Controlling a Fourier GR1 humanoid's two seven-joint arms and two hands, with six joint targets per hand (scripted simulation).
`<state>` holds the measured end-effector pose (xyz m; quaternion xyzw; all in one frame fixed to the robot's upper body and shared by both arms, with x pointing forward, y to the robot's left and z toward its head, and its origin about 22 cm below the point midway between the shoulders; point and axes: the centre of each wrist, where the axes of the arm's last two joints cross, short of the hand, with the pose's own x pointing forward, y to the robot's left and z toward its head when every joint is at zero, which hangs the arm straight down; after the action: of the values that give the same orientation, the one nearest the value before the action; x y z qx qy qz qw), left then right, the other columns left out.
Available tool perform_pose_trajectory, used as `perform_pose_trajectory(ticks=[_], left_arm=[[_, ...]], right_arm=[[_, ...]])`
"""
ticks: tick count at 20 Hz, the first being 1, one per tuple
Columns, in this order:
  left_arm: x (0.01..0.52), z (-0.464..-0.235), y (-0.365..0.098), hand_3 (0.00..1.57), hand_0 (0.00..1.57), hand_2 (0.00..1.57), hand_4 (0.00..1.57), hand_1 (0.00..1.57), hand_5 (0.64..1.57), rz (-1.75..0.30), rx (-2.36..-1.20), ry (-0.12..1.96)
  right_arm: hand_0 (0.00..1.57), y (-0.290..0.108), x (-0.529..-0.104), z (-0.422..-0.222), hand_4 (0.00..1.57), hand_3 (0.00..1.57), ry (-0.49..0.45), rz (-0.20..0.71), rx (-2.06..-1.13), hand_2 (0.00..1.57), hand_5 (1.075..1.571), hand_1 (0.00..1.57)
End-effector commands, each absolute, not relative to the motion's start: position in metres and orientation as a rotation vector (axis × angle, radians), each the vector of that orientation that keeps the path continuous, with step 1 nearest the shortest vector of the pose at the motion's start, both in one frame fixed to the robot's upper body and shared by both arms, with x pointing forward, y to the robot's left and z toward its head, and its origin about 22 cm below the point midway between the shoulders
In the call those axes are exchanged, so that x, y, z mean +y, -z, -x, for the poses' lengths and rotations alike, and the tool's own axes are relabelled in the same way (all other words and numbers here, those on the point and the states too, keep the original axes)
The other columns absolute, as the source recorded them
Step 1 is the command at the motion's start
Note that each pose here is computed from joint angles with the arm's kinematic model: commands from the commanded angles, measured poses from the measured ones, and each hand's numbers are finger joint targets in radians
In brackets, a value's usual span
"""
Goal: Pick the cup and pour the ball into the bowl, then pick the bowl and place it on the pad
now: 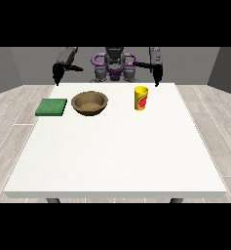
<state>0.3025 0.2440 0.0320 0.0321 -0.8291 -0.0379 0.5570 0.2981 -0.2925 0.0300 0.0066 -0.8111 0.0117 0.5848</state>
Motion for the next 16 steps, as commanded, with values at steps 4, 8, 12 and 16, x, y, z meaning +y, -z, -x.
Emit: perform_pose_trajectory(ticks=[4, 8, 12, 16], left_arm=[[0.237, -0.307, 0.02, 0.0, 0.0, 0.0, 0.0, 0.0, 1.246, -0.141, -1.926, 0.057], [0.236, -0.323, 0.027, 0.0, 0.0, 0.0, 0.0, 0.0, 1.249, -0.151, -1.962, 0.05], [0.224, -0.324, 0.037, 0.0, 0.0, 0.0, 0.0, 0.0, 1.271, -0.152, -1.988, 0.035], [0.239, -0.337, 0.043, 0.0, 0.0, 0.0, 0.0, 0.0, 1.245, -0.123, -2.025, 0.042]], right_arm=[[0.0, -0.017, -0.318, -0.293, 0.0, 0.0, -0.038, -0.061, -1.852, 0.0, 1.563, 0.0], [0.0, -0.03, -0.338, -0.309, 0.0, 0.0, -0.02, -0.038, -1.91, 0.0, 1.563, 0.0], [0.0, 0.003, -0.352, -0.293, 0.0, 0.0, 0.005, -0.045, -1.903, 0.0, 1.559, 0.0], [0.0, -0.022, -0.355, -0.318, 0.0, 0.0, 0.012, -0.031, -1.952, 0.0, 1.558, 0.0]])
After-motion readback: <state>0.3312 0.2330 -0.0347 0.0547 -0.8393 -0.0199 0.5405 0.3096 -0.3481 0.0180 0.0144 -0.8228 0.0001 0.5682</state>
